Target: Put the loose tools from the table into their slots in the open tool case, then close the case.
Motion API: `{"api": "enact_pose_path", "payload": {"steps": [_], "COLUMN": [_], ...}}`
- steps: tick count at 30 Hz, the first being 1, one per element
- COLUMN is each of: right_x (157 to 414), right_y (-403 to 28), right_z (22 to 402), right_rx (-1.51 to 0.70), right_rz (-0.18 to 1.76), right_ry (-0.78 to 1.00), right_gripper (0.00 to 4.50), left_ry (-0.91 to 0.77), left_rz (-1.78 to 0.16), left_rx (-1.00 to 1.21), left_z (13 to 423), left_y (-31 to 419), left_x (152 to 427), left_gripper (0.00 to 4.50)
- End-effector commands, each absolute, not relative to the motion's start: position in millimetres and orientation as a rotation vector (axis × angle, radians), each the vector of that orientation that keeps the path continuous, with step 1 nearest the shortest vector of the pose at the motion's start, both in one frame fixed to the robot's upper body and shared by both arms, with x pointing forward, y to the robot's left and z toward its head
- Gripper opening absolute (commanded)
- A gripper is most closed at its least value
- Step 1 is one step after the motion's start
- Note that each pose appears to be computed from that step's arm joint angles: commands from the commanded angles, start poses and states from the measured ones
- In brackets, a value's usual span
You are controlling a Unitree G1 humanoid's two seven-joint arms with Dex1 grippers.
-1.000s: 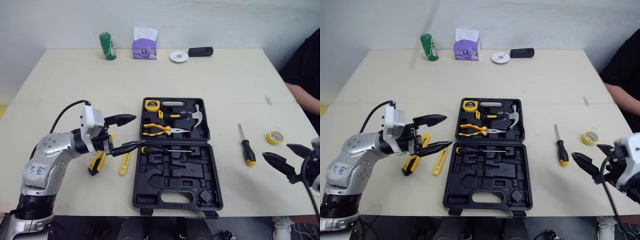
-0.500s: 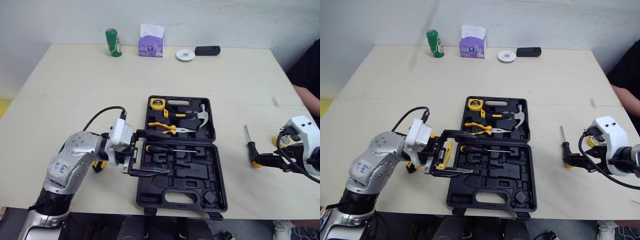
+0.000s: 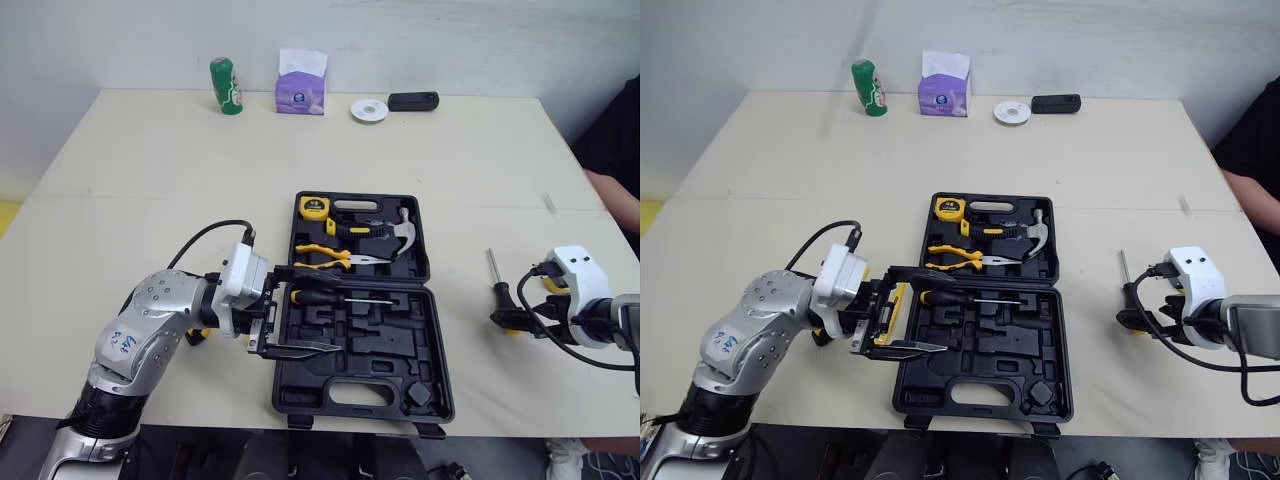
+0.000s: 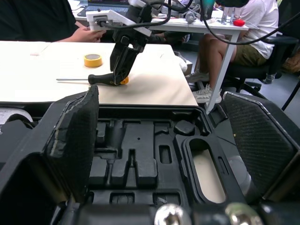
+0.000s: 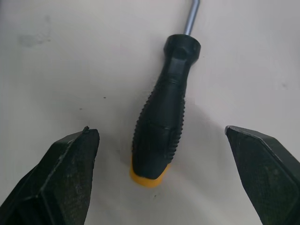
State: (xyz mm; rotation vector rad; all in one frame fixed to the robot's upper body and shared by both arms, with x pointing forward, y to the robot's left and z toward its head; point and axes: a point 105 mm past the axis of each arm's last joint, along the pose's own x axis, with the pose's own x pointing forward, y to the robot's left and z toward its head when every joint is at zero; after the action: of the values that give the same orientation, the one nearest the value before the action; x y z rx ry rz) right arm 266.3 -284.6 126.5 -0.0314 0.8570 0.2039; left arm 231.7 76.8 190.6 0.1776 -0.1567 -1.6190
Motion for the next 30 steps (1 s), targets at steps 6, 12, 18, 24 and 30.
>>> {"api": "enact_pose_path", "payload": {"steps": [6, 12, 18, 24, 30], "right_x": [269, 269, 264, 261, 263], "right_y": [-283, -280, -277, -275, -275], "right_z": [127, 122, 114, 107, 109], "right_rx": [-0.026, -0.005, -0.006, 0.005, 0.063], "right_rz": [0.15, 0.105, 0.084, 0.047, 0.018], "right_ry": [0.795, 0.754, 0.747, 0.73, 0.687], "right_gripper": [4.5, 4.5, 3.93, 1.18, 1.0], "left_ry": [-0.182, -0.182, -0.177, -0.181, -0.188], "left_rz": [-1.617, -1.632, -1.643, -1.651, -1.658], "left_rx": [0.212, 0.218, 0.226, 0.232, 0.222], "left_z": [194, 193, 193, 194, 193], "left_y": [81, 79, 79, 80, 81], "left_x": [229, 228, 230, 231, 230], "left_gripper": [4.46, 4.46, 4.5, 4.5, 4.5]}}
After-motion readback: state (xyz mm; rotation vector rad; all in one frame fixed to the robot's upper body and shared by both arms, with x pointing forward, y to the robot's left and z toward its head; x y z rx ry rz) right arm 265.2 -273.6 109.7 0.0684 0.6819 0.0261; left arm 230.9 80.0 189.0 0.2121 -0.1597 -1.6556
